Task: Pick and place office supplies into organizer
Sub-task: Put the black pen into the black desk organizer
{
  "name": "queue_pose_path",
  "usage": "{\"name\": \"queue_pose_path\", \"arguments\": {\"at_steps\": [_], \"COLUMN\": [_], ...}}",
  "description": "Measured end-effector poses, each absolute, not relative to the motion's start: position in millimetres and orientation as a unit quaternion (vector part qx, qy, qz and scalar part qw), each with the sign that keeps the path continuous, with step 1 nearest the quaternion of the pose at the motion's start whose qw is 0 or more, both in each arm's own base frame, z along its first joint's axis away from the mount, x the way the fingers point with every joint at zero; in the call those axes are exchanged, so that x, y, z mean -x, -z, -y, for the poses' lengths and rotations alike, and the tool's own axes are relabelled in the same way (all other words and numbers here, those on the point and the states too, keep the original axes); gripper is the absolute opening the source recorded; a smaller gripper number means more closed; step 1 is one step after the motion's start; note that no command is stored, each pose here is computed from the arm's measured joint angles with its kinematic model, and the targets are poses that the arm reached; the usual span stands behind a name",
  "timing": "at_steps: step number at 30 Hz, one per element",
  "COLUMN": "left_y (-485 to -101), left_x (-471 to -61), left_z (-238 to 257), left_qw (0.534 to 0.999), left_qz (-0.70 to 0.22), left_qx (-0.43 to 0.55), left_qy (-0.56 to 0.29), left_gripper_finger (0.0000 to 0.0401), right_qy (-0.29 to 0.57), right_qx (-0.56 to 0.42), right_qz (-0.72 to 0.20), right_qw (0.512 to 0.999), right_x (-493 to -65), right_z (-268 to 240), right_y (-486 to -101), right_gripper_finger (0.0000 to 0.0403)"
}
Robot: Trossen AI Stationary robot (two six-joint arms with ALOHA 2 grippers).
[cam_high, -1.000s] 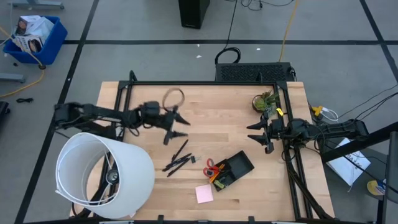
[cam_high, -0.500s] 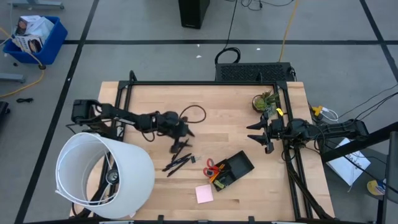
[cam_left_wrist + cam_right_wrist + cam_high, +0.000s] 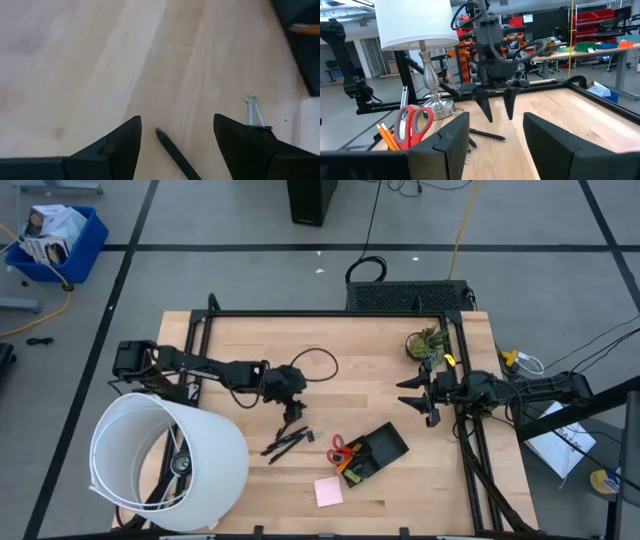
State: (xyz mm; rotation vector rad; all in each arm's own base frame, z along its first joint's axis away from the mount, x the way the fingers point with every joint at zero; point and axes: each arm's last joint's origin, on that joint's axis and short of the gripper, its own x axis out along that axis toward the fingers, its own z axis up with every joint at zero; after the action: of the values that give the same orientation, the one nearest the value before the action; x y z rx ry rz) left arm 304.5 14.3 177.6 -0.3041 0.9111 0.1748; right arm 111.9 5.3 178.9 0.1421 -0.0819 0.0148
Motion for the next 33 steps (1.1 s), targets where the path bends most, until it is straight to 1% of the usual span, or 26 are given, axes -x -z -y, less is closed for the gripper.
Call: {"name": "queue_pose_path", "arguments": {"at_steps": [5, 13, 16, 20, 22, 25, 29, 31, 33], "left_y": [-174, -169, -168, -171, -172, -169, -160, -162, -163], "left_x": [-299, -296, -296, -301, -302, -301, -299, -307, -310], "left_z": [-2, 2, 4, 1, 1, 3, 3, 4, 6], "left_qw": [0.856, 0.828, 0.826, 0.843, 0.841, 0.838, 0.817, 0.818, 0.808], "left_qz": [-0.449, -0.46, -0.456, -0.418, -0.412, -0.433, -0.462, -0.462, -0.48], "left_qx": [0.199, 0.25, 0.256, 0.24, 0.256, 0.254, 0.265, 0.263, 0.254], "left_qy": [-0.162, -0.2, -0.21, -0.239, -0.238, -0.215, -0.221, -0.22, -0.228], "left_gripper_finger": [0.0253, 0.0253, 0.0253, 0.0253, 0.0253, 0.0253, 0.0253, 0.0253, 0.0253], "right_qy": [-0.007, -0.007, -0.007, -0.007, -0.007, -0.007, -0.007, -0.008, -0.007], "right_qx": [-0.071, -0.071, -0.071, -0.071, -0.071, -0.071, -0.071, -0.071, -0.071], "right_qz": [0.041, 0.041, 0.041, 0.041, 0.04, 0.041, 0.041, 0.041, 0.04], "right_qw": [0.997, 0.997, 0.997, 0.997, 0.997, 0.997, 0.997, 0.997, 0.997], "right_x": [-112, -112, -112, -112, -112, -112, -112, -112, -112], "right_z": [-5, -5, -5, -5, -5, -5, -5, -5, -5], "right_y": [-179, -179, -179, -179, -179, -179, -179, -179, -179], "right_gripper_finger": [0.0183, 0.0183, 0.0183, 0.0183, 0.0183, 0.0183, 0.0183, 0.0183, 0.0183]}}
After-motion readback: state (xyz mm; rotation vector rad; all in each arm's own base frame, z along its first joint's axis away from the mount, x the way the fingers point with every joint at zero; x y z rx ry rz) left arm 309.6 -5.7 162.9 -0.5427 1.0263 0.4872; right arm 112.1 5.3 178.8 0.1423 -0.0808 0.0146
